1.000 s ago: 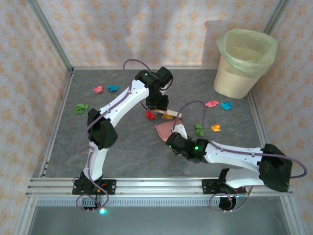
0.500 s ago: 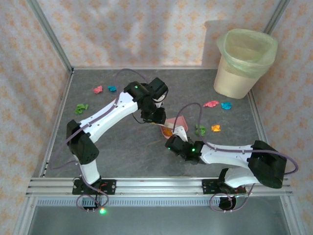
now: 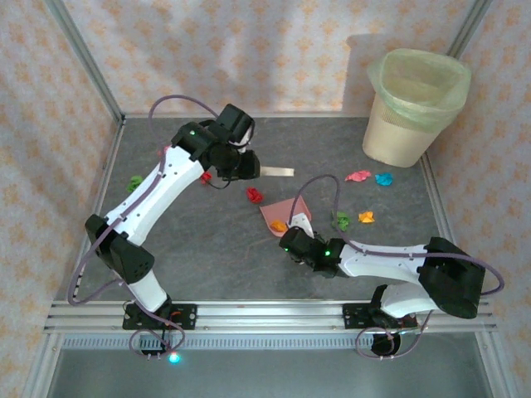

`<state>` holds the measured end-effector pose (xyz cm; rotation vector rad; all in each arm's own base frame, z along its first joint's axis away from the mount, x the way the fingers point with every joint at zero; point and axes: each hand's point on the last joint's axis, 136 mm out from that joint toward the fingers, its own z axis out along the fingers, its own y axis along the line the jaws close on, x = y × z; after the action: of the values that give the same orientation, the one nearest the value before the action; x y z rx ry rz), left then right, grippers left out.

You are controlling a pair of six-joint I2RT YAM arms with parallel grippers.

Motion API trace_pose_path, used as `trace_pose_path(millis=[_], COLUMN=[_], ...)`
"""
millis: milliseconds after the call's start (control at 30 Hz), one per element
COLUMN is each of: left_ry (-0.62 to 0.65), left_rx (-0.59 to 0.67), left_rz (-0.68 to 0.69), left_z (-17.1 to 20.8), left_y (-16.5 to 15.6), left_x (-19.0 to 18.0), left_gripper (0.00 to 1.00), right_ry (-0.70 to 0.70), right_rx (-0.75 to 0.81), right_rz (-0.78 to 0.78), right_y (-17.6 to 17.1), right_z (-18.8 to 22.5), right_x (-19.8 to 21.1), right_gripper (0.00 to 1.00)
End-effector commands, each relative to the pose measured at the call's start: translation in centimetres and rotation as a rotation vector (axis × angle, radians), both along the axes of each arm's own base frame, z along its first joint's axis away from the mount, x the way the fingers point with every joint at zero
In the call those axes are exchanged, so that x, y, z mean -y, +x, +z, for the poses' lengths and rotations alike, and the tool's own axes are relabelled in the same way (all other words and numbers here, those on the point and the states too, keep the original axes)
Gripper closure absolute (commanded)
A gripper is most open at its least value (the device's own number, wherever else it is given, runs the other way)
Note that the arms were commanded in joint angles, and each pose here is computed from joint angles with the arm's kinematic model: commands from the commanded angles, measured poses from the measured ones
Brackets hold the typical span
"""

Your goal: Sweep away the paper scraps from the table

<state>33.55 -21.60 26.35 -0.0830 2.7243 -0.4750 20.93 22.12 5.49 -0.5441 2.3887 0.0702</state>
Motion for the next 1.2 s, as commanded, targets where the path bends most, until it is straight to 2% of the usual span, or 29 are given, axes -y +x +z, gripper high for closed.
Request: trace_pose_path(millis=[0,300,467,633,900,1167], left_ry=[0.072,0.125,0.098,0.06,-0.008,-0.087], left_rx=[0.013,-0.055,-0.115,-0.132,-0.145,-0.171], left_rz=[0.064,0.098,0.077,0.058,0.044,-0.024], left_z=[-0.5,-4.9,-7.0,-7.3,-6.8,-7.0], left_y=[0.9,2.0,1.7,1.1,-1.6,-4.9], left_x=[-2.6,-3.5,-2.5,-2.0,-1.8,0.4], left_gripper=[1.0,1.0,1.0,1.0,1.0,1.0], right_ry=[-0.046,-0.122,-0.137,-0.141,-0.15,-0.13], right_rx=[-0.098,-0.115,-0.114,-0.113,-0.166,-0.164], right_rz=[0.095,0.129,0.126,0.111,0.068,0.074], right_y=[-2.1,-2.4,-2.0,-1.1,-0.1,-0.2], right_z=[-2.1,-2.6,-2.1,-1.5,-2.9,-3.0], right_x=[-0.1,-1.3,-2.1,-3.0,-2.6,-2.6], right_gripper=[1.0,1.0,1.0,1.0,1.0,1.0])
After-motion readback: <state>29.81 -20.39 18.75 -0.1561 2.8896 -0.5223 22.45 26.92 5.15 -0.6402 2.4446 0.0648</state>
